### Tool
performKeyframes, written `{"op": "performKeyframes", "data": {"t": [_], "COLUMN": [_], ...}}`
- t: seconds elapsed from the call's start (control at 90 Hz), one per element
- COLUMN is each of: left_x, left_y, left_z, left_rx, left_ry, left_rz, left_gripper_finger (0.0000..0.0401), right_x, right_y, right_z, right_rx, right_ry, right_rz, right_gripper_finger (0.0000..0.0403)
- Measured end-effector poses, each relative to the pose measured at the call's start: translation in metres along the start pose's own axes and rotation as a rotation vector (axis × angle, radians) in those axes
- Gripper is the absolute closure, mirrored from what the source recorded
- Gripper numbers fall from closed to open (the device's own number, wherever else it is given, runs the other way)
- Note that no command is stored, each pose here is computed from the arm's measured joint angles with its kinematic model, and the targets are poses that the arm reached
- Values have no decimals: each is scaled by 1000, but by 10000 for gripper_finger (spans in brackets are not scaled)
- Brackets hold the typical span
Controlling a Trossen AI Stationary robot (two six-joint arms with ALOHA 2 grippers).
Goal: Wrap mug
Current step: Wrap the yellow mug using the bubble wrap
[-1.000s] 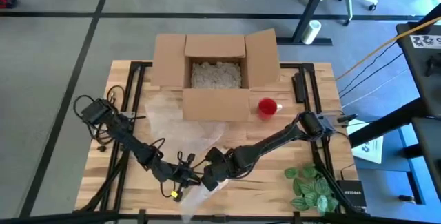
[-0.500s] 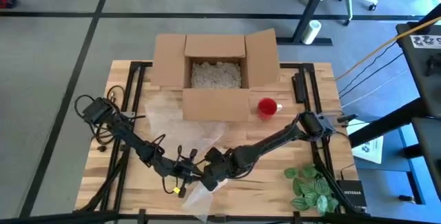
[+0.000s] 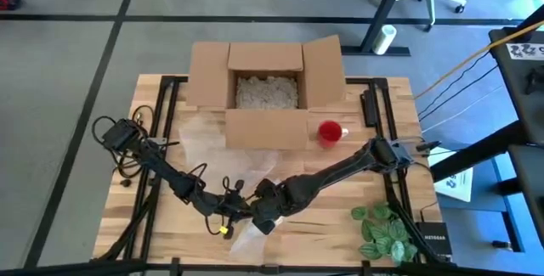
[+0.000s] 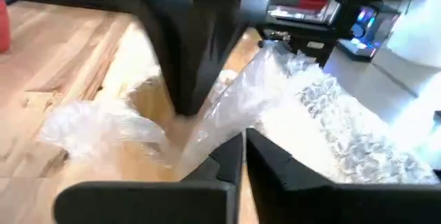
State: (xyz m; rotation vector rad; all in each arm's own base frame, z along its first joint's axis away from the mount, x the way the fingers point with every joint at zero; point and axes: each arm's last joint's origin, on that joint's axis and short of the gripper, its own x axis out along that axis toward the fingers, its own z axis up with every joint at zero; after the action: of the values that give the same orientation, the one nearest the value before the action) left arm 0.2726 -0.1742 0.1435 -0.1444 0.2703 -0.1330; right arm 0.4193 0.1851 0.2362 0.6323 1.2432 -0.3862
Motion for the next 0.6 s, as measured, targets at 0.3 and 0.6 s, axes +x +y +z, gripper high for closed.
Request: {"op": "performKeyframes", "data": {"t": [0.3, 0.6], "left_x": [1, 4], "left_y": [2, 9], "left_z": [0, 2], "left_rx": [0, -8], "left_ry": [3, -4], "left_rz": [4, 27], "left_gripper_finger": [401, 401], "right_x": [-52, -14], "right_y": [22, 24], "right_z": [3, -4], "right_rx": [-118, -162], "right_ry": [-323, -222], "right_rz": [-11, 83], "right_gripper_finger": [403, 403]}}
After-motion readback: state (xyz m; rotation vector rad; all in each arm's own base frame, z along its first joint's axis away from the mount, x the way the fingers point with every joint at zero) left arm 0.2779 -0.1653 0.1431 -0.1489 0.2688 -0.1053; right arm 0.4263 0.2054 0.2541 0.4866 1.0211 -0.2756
